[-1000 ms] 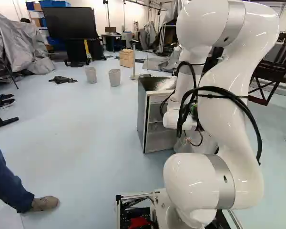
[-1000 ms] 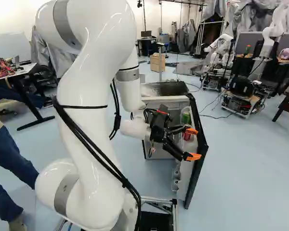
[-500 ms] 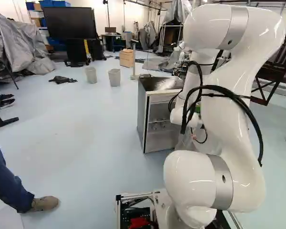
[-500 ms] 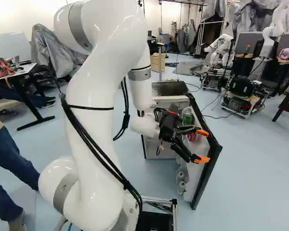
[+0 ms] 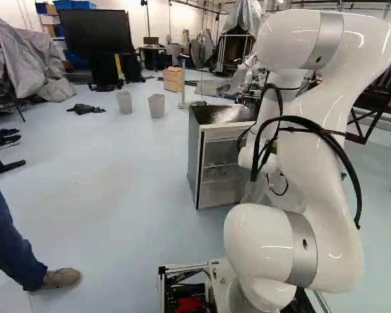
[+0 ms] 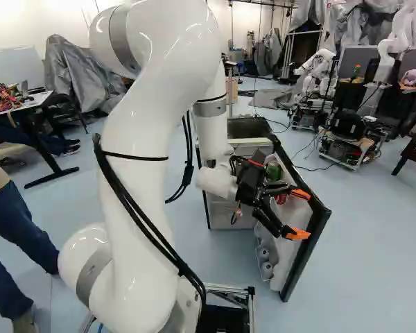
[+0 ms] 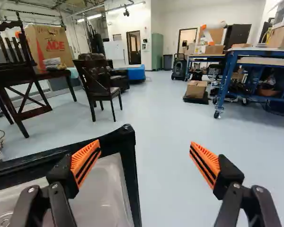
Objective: Grab a drink from the fridge
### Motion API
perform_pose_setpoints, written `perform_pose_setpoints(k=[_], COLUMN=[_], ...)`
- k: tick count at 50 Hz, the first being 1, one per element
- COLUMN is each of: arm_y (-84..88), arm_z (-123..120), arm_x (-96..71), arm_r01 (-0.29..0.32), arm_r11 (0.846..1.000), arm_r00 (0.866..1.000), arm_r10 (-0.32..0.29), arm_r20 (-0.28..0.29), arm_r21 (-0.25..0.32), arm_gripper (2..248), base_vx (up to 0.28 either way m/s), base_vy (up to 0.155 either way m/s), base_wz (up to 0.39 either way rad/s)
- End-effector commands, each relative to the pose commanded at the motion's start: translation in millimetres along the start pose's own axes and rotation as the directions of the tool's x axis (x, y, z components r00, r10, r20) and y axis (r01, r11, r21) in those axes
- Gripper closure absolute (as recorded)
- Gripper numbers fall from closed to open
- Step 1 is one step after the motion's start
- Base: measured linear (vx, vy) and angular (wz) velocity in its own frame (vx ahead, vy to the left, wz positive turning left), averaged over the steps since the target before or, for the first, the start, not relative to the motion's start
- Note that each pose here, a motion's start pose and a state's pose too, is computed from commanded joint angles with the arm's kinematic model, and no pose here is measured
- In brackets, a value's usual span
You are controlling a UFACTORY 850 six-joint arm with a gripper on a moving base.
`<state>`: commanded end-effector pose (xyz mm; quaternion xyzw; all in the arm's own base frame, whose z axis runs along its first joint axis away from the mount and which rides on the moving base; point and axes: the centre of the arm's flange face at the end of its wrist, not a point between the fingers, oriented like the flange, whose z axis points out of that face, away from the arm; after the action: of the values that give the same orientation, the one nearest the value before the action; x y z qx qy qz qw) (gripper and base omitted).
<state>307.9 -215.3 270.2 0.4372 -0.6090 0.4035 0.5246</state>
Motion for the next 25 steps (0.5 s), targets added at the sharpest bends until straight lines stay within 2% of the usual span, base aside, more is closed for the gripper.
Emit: perform_pose_setpoints(k=[6, 13, 19, 25], arm_y=[9.0, 20.3, 30.1, 39.9], arm_z=[-4, -10, -17, -23], arm_x=[-0.1, -0.2, -0.2, -0.2], arm_r01=[0.022, 0.055, 0.084, 0.111], arm_r11=[0.999, 0.992, 0.980, 0.962], arm_r00=[1.000, 0.998, 0.996, 0.993], arm_r10=[-0.022, -0.056, -0.085, -0.114], arm_r20=[0.001, 0.002, 0.002, 0.000], arm_r21=[0.037, 0.109, 0.179, 0.251], arm_gripper=[3, 3, 3, 3], base_vx=[0.000, 0.000, 0.000, 0.000], base_vy=[0.000, 0.000, 0.000, 0.000], base_wz=[0.000, 0.000, 0.000, 0.000])
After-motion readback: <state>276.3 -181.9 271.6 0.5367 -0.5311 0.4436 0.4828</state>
